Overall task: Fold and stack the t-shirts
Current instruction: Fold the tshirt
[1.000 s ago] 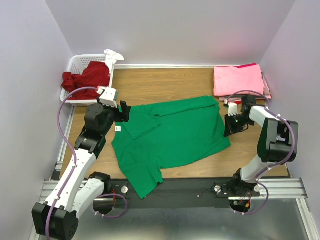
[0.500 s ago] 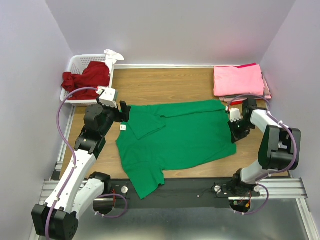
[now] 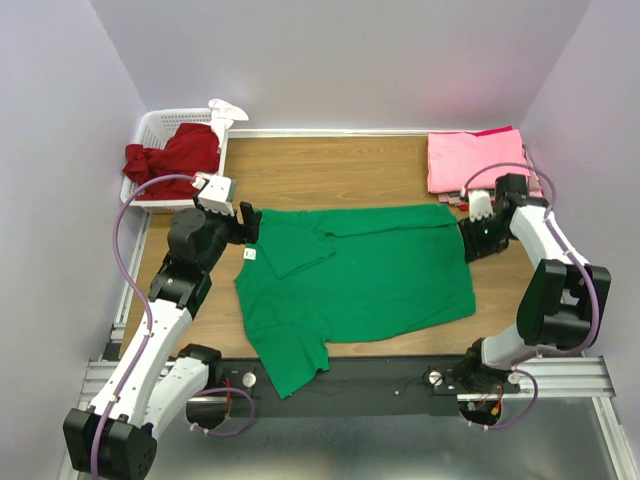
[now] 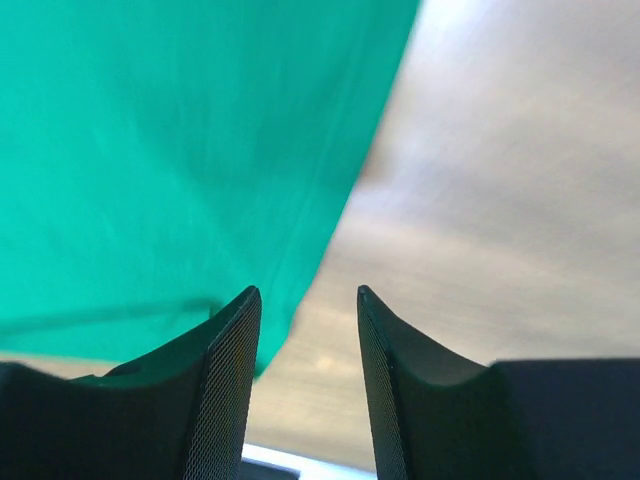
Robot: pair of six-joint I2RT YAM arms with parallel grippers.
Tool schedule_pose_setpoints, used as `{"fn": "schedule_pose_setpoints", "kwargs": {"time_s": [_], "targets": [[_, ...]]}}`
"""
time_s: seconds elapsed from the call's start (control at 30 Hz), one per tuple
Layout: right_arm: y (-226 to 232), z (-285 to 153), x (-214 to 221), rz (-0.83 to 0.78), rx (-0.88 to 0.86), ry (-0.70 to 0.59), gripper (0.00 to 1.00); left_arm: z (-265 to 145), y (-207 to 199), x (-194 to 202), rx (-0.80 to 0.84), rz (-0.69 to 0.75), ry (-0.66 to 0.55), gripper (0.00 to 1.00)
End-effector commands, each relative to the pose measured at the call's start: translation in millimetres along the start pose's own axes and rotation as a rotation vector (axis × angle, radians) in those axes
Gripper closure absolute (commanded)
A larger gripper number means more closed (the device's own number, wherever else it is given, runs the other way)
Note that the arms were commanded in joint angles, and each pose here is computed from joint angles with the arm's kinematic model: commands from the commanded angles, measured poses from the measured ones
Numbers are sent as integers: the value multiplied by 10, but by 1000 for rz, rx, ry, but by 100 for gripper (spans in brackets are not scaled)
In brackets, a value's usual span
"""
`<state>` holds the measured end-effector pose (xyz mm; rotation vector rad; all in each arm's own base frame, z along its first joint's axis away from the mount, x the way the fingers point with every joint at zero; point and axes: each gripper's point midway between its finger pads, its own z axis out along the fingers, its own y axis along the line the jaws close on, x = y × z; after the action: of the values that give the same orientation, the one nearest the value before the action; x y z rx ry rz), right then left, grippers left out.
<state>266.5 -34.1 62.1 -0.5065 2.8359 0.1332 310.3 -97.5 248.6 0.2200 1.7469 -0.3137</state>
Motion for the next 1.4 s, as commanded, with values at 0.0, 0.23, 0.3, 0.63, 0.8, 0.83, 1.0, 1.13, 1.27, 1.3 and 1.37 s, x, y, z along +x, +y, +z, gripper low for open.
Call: {"fn": "schedule_pose_setpoints", "kwargs": {"time_s": [0.0, 0.23, 0.3, 0.63, 0.8, 0.83, 1.0, 1.13, 1.27, 1.3, 1.37], "targets": [[-181, -170, -667, 51, -3, -196, 49, -17, -34, -132, 20, 15, -41, 21], [-358, 384, -1083, 234, -169, -198, 50, -20, -9, -123, 6, 16, -39, 21], [-406, 437, -1143, 246, -192, -205, 50, -14, -11, -125, 7, 16, -39, 21], [-341, 793, -1121, 292, -312, -162, 57, 13, -12, -91, 10, 15, -26, 21], [-210, 839, -1100, 299, -388, -162, 79, 22, -1, -75, 6, 15, -20, 21], [-198, 850, -1062, 296, -387, -154, 84, 22, 1, -76, 5, 15, -20, 21], [-468, 591, -950, 260, -138, -191, 100, 24, 8, -68, 1, 15, -18, 21], [-518, 416, -761, 244, -26, -189, 100, 36, -4, -61, 9, 15, -14, 21], [-462, 433, -533, 247, -1, -144, 96, 36, -10, -61, 12, 15, -14, 21], [-441, 462, -471, 249, -2, -128, 84, 33, -8, -65, 11, 15, -15, 21], [-459, 410, -468, 251, 1, -144, 68, 30, -6, -70, 9, 15, -17, 21]]}}
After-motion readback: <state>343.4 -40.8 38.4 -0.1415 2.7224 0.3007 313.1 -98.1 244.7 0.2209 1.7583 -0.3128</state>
